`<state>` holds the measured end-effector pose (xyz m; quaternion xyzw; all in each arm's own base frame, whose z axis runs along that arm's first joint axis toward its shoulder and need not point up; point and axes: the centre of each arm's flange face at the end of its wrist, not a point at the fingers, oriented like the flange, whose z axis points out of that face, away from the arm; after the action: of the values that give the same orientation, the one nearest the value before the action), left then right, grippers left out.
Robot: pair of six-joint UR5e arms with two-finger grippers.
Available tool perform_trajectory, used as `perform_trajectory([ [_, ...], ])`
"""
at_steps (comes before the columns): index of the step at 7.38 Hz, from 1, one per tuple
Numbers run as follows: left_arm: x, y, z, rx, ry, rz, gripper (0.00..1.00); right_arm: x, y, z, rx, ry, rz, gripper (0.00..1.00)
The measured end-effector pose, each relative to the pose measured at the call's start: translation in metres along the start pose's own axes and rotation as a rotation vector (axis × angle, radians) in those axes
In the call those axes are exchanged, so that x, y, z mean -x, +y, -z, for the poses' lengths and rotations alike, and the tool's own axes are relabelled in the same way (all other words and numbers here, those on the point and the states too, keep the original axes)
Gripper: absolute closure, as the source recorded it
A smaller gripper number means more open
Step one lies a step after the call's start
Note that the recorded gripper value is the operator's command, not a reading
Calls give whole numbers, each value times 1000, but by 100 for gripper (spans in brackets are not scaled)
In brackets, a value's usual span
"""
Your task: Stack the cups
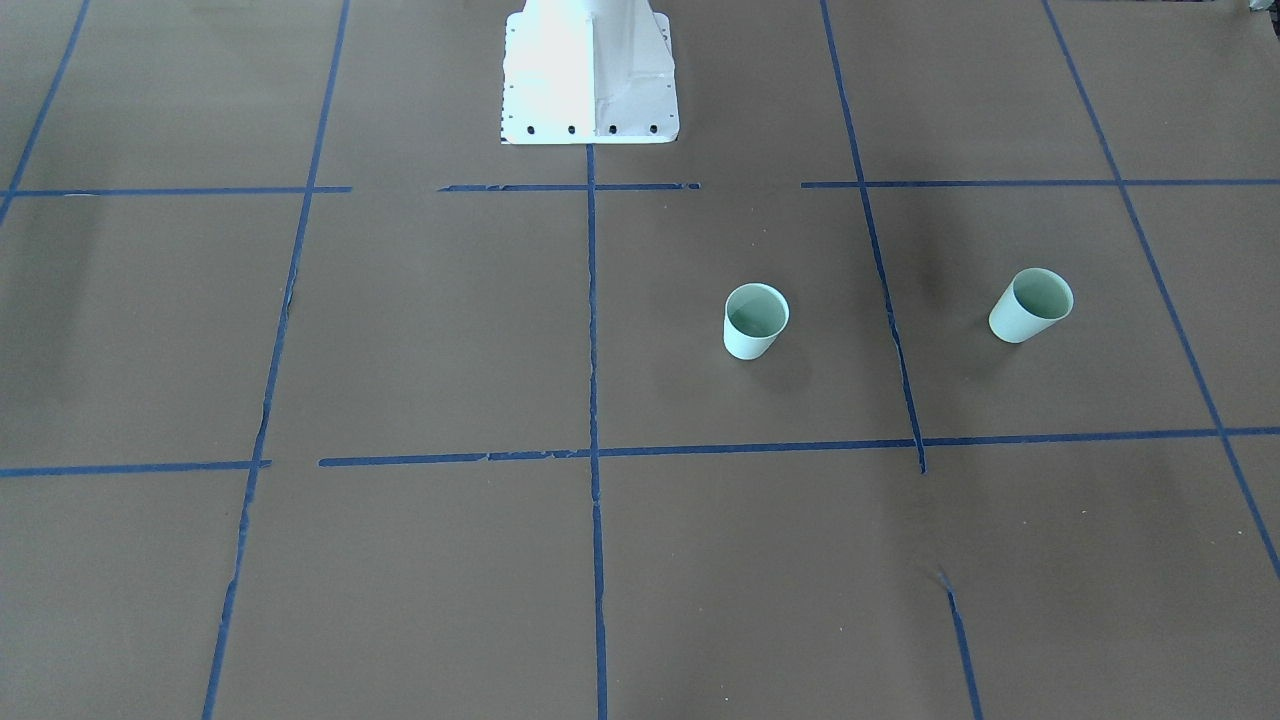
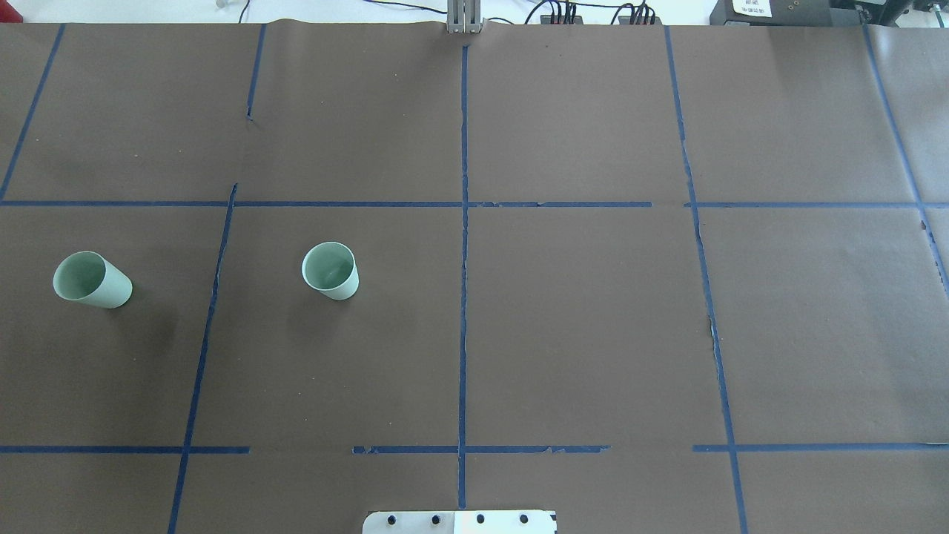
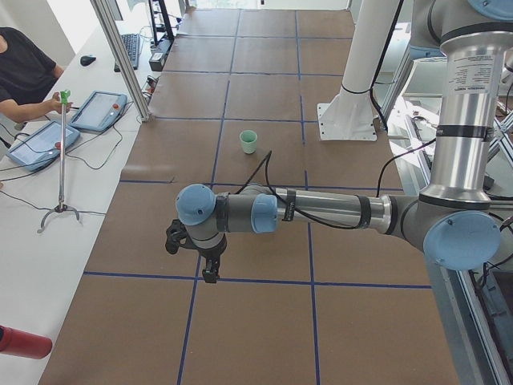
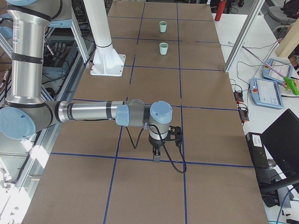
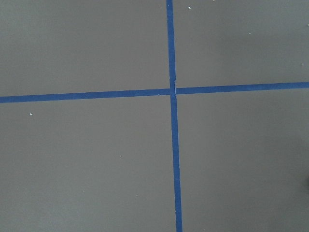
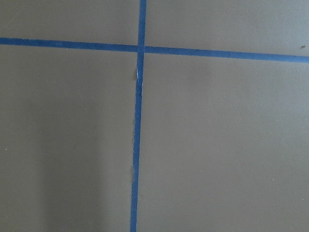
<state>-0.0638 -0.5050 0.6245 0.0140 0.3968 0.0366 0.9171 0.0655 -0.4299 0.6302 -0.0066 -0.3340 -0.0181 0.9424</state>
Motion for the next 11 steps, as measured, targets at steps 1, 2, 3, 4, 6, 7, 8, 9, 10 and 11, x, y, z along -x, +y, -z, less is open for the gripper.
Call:
perform_trajectory([
  [1,-4,0,4,-8,-1,-9,0,0,0,0,0,0,0,0],
  [2,-8,-1,8,-17,-2,-18,0,0,0,0,0,0,0,0],
  [3,-16,-5,15,-33,-5,-37,0,0,0,0,0,0,0,0],
  [4,-34,-10,27,-61,-11,-77,0,0,0,0,0,0,0,0],
  [6,-65,-17,37,-95,-11,-146,0,0,0,0,0,0,0,0],
  [7,-76,-20,38,-109,-7,-175,0,0,0,0,0,0,0,0],
  [8,-91,-24,32,-112,-1,-188,0,0,0,0,0,0,0,0],
  [9,-113,-25,16,-106,12,-170,0,0,0,0,1,0,0,0],
  [10,-136,-21,-6,-107,31,-145,0,0,0,0,0,0,0,0],
  [11,-155,-9,-31,-114,58,-115,0,0,0,0,0,0,0,0],
])
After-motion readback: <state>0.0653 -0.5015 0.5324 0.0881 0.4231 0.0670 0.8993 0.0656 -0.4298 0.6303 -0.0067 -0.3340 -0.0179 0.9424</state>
